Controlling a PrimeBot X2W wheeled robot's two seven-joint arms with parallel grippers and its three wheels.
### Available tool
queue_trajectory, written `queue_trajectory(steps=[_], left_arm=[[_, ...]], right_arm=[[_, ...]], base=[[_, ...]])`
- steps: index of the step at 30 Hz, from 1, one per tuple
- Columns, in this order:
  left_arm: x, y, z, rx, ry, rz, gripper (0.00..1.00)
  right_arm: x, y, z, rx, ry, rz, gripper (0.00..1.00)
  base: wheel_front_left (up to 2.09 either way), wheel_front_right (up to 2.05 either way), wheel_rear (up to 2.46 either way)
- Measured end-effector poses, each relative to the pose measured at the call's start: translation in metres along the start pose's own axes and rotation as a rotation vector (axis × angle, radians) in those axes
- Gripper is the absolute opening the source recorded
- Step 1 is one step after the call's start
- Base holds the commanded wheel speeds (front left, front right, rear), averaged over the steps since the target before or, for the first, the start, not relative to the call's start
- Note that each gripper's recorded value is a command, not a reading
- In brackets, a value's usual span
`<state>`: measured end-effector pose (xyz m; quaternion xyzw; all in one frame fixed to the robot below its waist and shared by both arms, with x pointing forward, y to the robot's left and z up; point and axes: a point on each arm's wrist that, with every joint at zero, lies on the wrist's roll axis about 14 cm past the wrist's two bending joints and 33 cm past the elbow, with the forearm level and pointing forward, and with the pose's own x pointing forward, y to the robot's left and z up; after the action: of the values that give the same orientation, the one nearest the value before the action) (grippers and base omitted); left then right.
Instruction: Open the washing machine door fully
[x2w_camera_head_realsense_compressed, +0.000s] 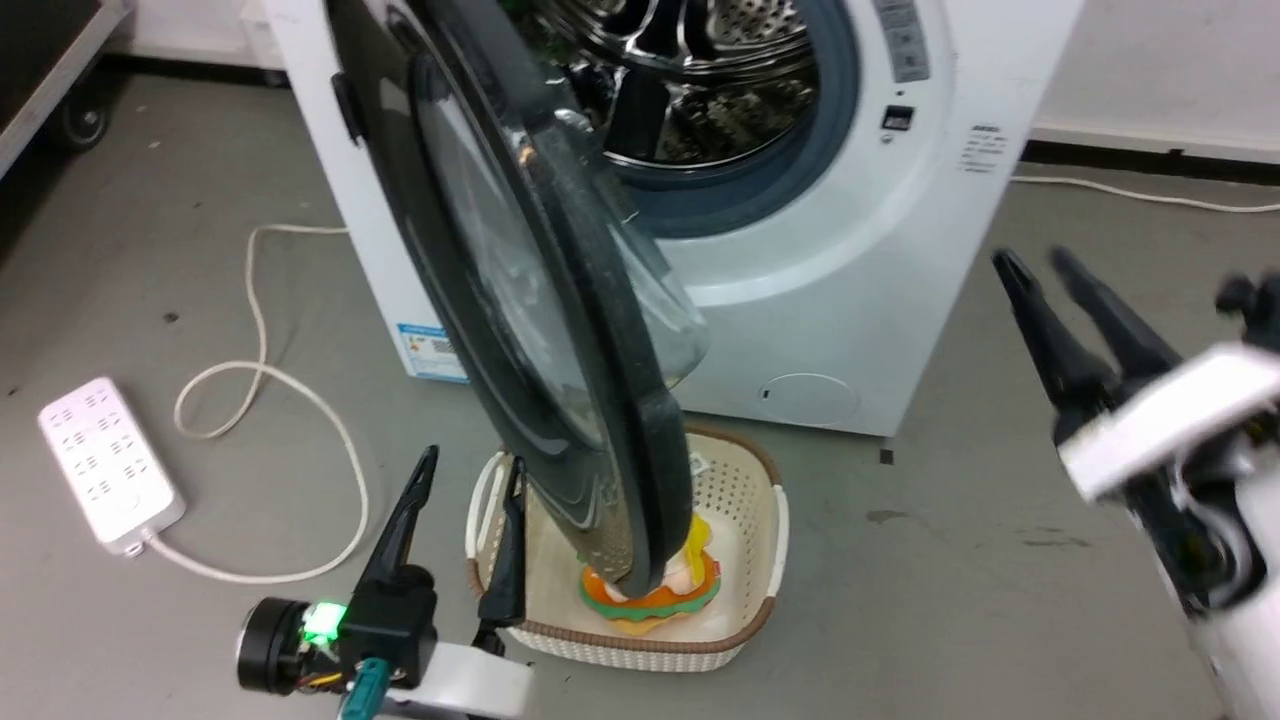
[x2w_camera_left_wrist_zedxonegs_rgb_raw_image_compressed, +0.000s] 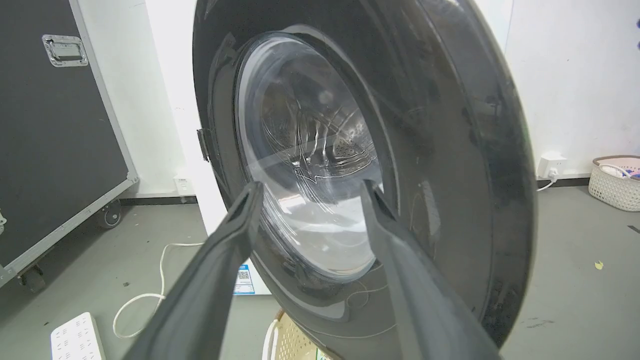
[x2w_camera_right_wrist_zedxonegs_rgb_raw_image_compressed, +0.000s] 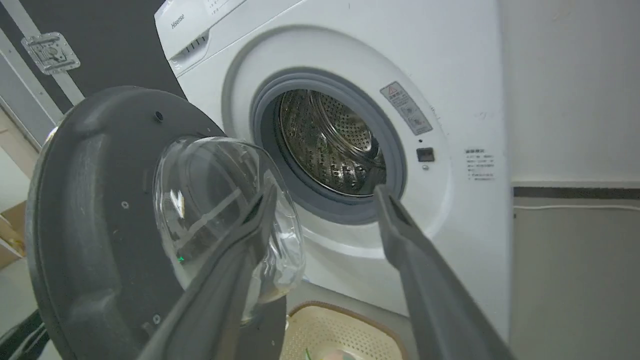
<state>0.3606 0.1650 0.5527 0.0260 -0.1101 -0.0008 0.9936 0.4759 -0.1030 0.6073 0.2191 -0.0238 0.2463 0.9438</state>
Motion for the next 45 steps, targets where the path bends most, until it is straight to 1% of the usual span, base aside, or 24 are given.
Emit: queue_trajectory(steps=[1,2,3,4,5,7,10,13,14,17,21,26,27,28,32,36,37,39,40,41,42,43,44,45], left_arm=[[-0.001,0.0,-0.001,-0.003,0.003,-0.002,1.0],[-0.001,0.0,-0.001,-0.003,0.003,-0.002,1.0],[0.0,-0.001,-0.001,-0.015,0.002,-0.009,1.0],[0.0,-0.001,-0.001,-0.015,0.002,-0.009,1.0],[0.001,-0.002,0.001,-0.02,-0.003,-0.016,1.0],[0.002,-0.004,0.001,-0.024,-0.005,-0.025,1.0],[0.001,-0.003,0.001,-0.032,-0.005,-0.022,1.0],[0.002,-0.003,0.002,-0.036,-0.009,-0.021,1.0],[0.002,-0.005,0.002,-0.042,-0.008,-0.033,1.0],[-0.001,-0.009,-0.008,-0.047,0.025,-0.053,1.0],[-0.003,-0.011,-0.014,-0.051,0.043,-0.061,1.0],[-0.003,-0.014,-0.016,-0.052,0.05,-0.072,1.0],[-0.003,-0.014,-0.016,-0.052,0.05,-0.072,0.39],[-0.003,-0.017,-0.018,-0.057,0.057,-0.088,0.0],[-0.003,-0.019,-0.02,-0.059,0.061,-0.097,0.0],[0.002,-0.012,-0.013,-0.059,0.035,-0.072,0.0],[0.009,-0.003,0.001,-0.069,-0.011,-0.038,0.0],[0.013,0.001,0.011,-0.075,-0.042,-0.023,0.0],[0.022,0.01,0.034,-0.079,-0.119,0.004,0.0],[0.022,0.01,0.034,-0.079,-0.119,0.004,0.0],[0.032,0.018,0.063,-0.086,-0.213,0.027,0.0],[0.032,0.018,0.063,-0.086,-0.213,0.027,0.0],[0.039,0.021,0.096,-0.08,-0.317,0.029,0.0],[0.039,0.021,0.096,-0.08,-0.317,0.029,0.0]], right_arm=[[-0.009,-0.004,0.003,-0.084,-0.023,-0.01,1.0],[-0.009,-0.004,0.003,-0.084,-0.023,-0.01,1.0],[-0.025,-0.013,0.01,-0.198,-0.077,-0.037,1.0],[-0.025,-0.013,0.01,-0.198,-0.077,-0.037,1.0],[-0.042,-0.02,0.014,-0.304,-0.116,-0.068,1.0],[-0.059,-0.028,0.018,-0.374,-0.155,-0.117,1.0],[-0.085,-0.03,0.016,-0.434,-0.193,-0.187,1.0],[-0.1,-0.026,0.008,-0.443,-0.201,-0.225,1.0],[-0.113,-0.021,-0.002,-0.451,-0.194,-0.252,1.0],[-0.129,-0.018,-0.022,-0.444,-0.152,-0.289,1.0],[-0.139,-0.019,-0.036,-0.432,-0.122,-0.317,1.0],[-0.14,-0.019,-0.041,-0.42,-0.116,-0.329,1.0],[-0.14,-0.019,-0.041,-0.42,-0.116,-0.329,1.0],[-0.14,-0.02,-0.043,-0.412,-0.113,-0.335,1.0],[-0.141,-0.021,-0.045,-0.405,-0.109,-0.34,1.0],[-0.141,-0.022,-0.046,-0.402,-0.106,-0.345,1.0],[-0.141,-0.022,-0.046,-0.401,-0.107,-0.347,1.0],[-0.141,-0.023,-0.045,-0.402,-0.109,-0.347,1.0],[-0.141,-0.022,-0.044,-0.403,-0.115,-0.346,1.0],[-0.141,-0.022,-0.044,-0.403,-0.115,-0.346,1.0],[-0.141,-0.022,-0.043,-0.403,-0.119,-0.346,1.0],[-0.141,-0.022,-0.043,-0.403,-0.119,-0.346,1.0],[-0.141,-0.021,-0.042,-0.403,-0.124,-0.346,1.0],[-0.141,-0.021,-0.042,-0.403,-0.124,-0.346,1.0]], base=[[0.0,0.0,0.0],[0.0,0.0,0.0],[0.0,0.0,0.0],[0.0,0.0,0.0],[0.0,0.0,0.0],[0.0,0.0,0.0],[0.0,0.0,0.0],[0.0,0.0,0.0],[0.0,0.0,0.0],[0.0,0.0,0.0],[0.0,0.0,0.0],[0.0,0.0,0.0],[0.0,0.0,0.0],[0.0,0.0,0.0],[0.0,0.0,0.0],[0.0,0.0,0.0],[0.0,0.0,0.0],[0.0,0.0,0.0],[0.0,0.0,0.0],[0.0,0.0,0.0],[0.0,0.0,0.0],[0.0,0.0,0.0],[0.0,0.0,0.0],[0.0,0.0,0.0]])
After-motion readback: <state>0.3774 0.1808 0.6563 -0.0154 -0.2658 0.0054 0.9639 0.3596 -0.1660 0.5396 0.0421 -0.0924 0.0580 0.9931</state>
